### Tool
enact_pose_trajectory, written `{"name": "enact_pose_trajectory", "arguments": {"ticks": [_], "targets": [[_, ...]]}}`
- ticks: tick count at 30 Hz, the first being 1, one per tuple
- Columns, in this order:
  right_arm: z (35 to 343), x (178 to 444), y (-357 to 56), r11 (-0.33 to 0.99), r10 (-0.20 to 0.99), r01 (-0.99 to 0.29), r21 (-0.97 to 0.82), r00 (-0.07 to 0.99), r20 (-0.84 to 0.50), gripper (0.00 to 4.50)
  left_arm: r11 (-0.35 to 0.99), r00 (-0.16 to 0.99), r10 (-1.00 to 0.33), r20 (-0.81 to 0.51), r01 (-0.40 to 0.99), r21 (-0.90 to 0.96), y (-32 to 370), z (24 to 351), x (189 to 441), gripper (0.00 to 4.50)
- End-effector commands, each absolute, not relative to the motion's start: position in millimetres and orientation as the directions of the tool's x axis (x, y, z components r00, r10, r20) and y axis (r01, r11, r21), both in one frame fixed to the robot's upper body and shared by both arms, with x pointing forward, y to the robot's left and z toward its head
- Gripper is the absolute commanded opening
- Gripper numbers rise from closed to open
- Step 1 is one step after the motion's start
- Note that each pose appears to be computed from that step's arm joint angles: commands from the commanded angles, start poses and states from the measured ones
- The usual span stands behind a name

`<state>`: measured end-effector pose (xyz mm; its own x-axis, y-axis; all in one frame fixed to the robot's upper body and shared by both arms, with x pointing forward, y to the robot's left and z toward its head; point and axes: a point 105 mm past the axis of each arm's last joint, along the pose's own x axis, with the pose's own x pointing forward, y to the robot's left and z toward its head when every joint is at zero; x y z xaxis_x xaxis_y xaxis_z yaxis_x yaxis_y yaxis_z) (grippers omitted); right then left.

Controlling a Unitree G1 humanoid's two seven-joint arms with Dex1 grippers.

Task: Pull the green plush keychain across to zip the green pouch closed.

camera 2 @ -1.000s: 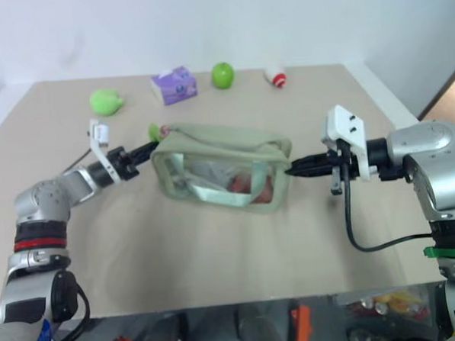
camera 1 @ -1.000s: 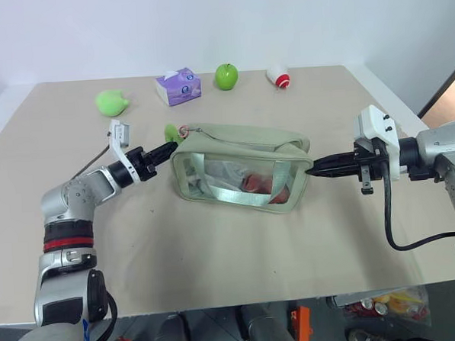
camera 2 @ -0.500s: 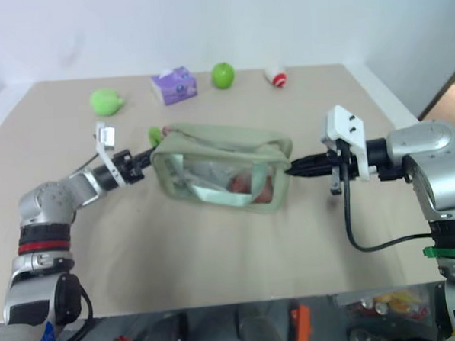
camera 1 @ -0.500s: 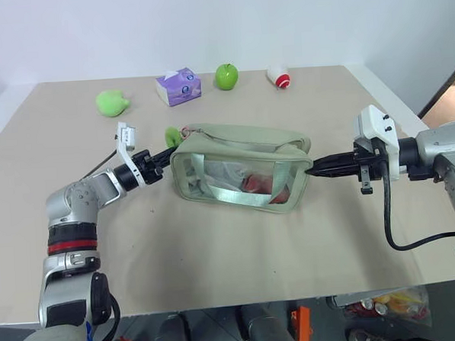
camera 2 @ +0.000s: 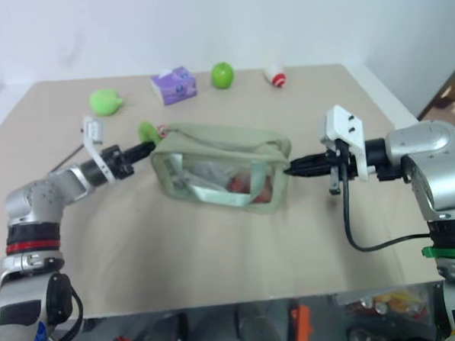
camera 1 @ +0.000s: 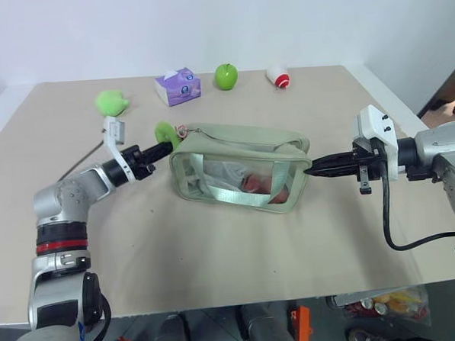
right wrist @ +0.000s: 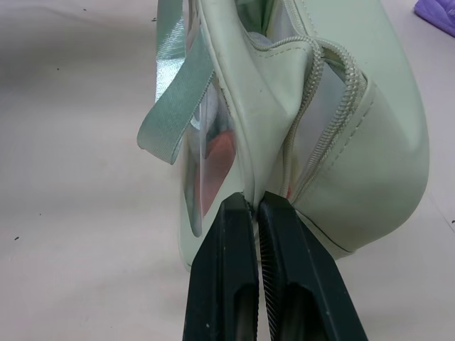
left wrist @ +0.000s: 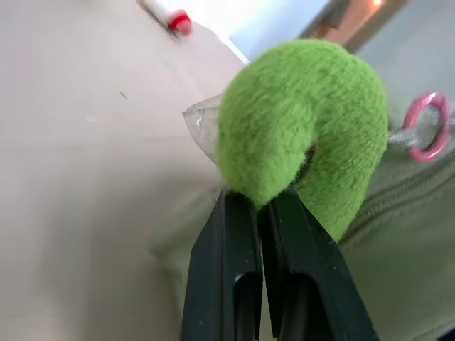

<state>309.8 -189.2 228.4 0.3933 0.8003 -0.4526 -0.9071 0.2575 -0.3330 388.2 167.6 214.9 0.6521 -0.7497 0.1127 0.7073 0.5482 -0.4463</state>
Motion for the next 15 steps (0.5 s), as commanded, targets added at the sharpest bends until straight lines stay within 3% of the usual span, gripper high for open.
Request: {"name": "enact_pose_trajectory", "arguments": {"ticks": [1,9,15], "targets": [[240.7,307.3,-183.4,0.233,0.814,-0.895,-0.380,0.393,-0.427,0.00,0.545,0.613,-0.751,0.244,0.785,-0.293,169.6,277.3,384.5,0.01],[241.6,308.9,-183.1,0.234,0.815,-0.893,-0.384,0.396,-0.423,0.00,0.505,0.509,-0.829,0.232,0.860,-0.081,123.2,323.4,384.0,0.01],[241.4,307.9,-183.1,0.249,0.816,-0.888,-0.387,0.408,-0.410,0.00,0.288,0.278,-0.957,0.077,0.942,0.172,45.1,325.4,360.6,0.01]]}}
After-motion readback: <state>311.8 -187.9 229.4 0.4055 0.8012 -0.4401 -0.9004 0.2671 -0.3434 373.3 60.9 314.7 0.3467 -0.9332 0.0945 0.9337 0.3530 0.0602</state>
